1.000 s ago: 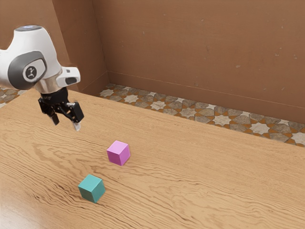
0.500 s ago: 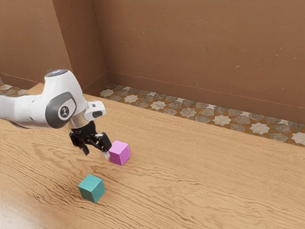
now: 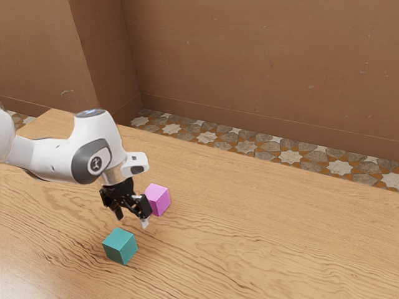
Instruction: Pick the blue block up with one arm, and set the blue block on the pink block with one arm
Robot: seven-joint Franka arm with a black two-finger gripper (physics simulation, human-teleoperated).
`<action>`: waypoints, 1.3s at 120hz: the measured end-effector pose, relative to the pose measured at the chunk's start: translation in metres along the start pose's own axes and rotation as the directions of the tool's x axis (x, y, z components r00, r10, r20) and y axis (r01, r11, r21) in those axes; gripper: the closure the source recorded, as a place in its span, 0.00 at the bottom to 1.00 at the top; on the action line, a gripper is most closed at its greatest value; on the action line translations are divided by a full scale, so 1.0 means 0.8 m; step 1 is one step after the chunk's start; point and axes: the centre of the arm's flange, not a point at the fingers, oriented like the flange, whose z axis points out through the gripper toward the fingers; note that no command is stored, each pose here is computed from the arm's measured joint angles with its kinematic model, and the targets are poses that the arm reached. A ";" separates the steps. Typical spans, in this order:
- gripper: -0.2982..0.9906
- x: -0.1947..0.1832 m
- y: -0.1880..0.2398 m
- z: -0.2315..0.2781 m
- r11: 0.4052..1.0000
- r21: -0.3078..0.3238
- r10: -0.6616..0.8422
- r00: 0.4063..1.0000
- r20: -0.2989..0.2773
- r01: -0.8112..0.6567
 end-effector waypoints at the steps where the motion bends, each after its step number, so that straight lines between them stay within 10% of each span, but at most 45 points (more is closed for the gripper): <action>1: 0.23 0.000 0.000 0.001 1.000 0.001 -0.001 1.000 0.002 0.001; 71: 0.23 -0.033 -0.029 0.007 0.973 0.026 -0.227 0.973 -0.047 0.228; 156: 0.23 -0.054 -0.007 0.021 0.984 0.038 -0.172 0.984 -0.054 0.174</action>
